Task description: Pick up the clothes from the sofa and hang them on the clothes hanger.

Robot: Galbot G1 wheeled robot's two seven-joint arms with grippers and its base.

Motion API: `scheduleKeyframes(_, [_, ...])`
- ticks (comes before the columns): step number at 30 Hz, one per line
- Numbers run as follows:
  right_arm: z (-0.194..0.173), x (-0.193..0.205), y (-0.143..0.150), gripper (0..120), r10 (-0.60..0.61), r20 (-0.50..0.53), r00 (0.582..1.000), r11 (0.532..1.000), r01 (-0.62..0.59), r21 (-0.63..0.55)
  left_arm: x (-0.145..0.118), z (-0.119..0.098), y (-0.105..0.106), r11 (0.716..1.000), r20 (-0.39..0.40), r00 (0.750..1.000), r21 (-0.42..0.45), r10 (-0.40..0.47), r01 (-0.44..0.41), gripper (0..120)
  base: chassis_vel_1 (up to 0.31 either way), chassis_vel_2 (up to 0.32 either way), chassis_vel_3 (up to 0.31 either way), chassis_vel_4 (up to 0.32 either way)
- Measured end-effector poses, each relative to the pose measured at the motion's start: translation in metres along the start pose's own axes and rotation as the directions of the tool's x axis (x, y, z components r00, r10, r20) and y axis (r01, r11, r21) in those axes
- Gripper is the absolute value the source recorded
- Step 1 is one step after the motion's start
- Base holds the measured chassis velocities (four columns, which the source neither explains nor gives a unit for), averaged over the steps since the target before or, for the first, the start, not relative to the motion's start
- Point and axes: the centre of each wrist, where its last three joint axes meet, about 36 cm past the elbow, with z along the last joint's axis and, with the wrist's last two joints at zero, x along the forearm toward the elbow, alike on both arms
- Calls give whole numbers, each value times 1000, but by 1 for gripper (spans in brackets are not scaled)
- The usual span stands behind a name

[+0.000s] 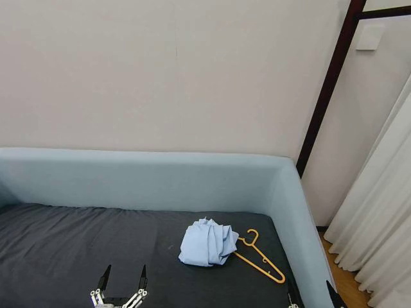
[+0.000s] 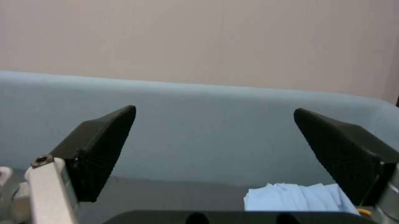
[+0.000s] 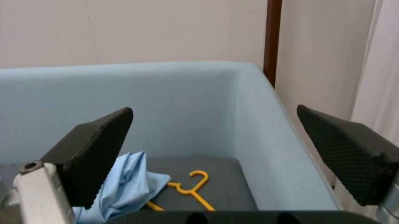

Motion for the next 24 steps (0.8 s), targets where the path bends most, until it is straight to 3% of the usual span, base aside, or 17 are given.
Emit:
scheduleKeyframes(10, [-8, -9, -2, 100, 2, -63, 998, 999, -5, -54, 0, 3, 4, 1000, -7, 1000, -9, 9, -9, 100, 0, 0, 0, 0])
scheduleKeyframes(14, [-19, -24, -11, 100, -51, -117, 992, 996, 41, -83, 2, 7, 6, 1000, -8, 1000, -21, 13, -13, 100, 0, 0, 0, 0])
scheduleKeyframes(24, [-46, -99, -46, 100, -221, -263, 939, 971, 186, -152, 11, 17, 7, 999, -32, 999, -28, 23, -24, 100, 0, 0, 0, 0])
